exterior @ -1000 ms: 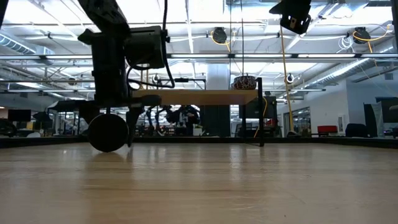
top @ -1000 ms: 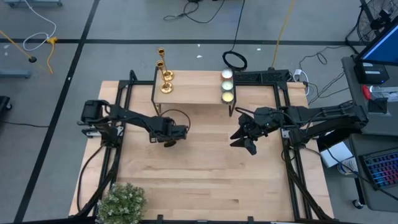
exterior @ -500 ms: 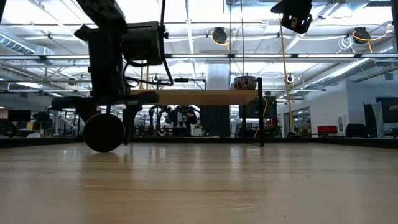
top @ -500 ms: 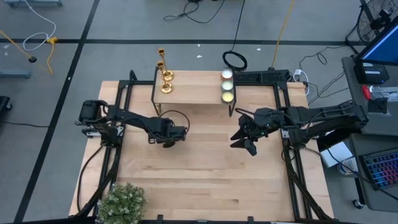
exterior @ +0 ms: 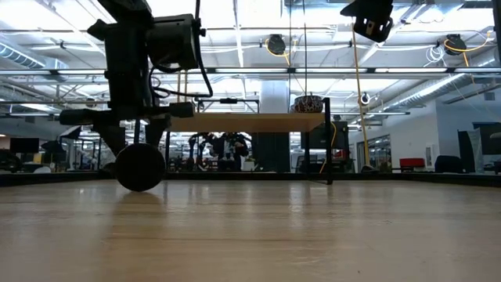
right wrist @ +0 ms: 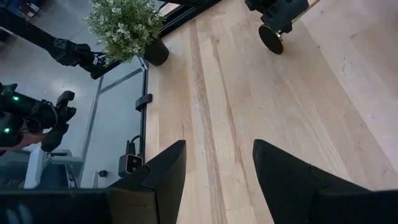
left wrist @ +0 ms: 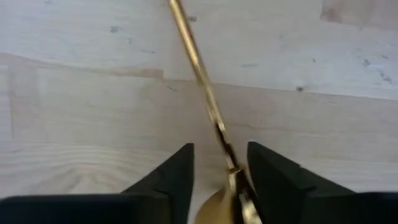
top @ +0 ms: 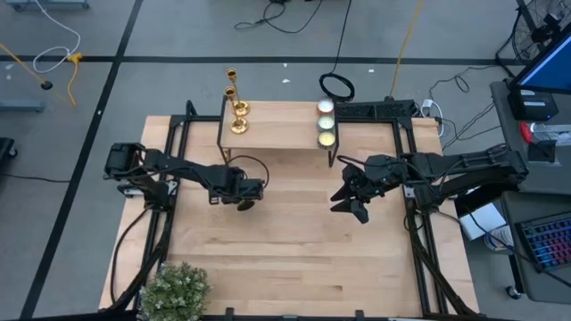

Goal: Pick & Place candle stick holders
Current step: Put the gold candle holder on the shelf aligned with the other gold candle holders

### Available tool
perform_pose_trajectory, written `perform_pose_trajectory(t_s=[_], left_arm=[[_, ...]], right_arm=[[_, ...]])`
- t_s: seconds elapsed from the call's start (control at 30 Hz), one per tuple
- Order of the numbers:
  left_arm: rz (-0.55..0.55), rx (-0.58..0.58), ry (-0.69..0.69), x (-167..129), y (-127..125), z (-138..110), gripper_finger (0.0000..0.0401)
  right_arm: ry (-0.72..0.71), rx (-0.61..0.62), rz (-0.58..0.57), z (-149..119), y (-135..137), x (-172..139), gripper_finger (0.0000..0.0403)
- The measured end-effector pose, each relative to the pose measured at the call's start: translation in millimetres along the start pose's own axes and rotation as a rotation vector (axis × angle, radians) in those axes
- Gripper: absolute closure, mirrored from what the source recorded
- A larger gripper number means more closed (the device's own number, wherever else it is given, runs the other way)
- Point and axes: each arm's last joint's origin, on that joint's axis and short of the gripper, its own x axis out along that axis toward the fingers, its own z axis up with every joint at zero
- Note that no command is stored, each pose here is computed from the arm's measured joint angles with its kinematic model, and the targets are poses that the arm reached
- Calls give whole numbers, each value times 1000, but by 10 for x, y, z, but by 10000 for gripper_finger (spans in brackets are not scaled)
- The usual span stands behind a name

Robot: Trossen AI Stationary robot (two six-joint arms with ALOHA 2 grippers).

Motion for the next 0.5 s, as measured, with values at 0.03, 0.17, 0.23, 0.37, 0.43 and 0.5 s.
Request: perform_pose_trajectory(t_s=[0.03,0.17,0.23,0.37,0.43,0.5], left_arm=[[-1,1,0,-5,1,1,261],[-7,27,-1,-2,-6,0,320],[-17,31,-8,-3,-15,2,345],[-47,52,-15,-4,-45,6,385],[-62,47,-15,-13,-60,13,395],[-66,45,-15,-14,-64,15,394]], right_arm=[[0,0,0,0,0,0,220],[0,-4,0,0,0,0,220],[0,-8,0,0,0,0,220],[0,-10,0,0,0,0,220],[0,-10,0,0,0,0,220],[0,-10,0,0,0,0,220]])
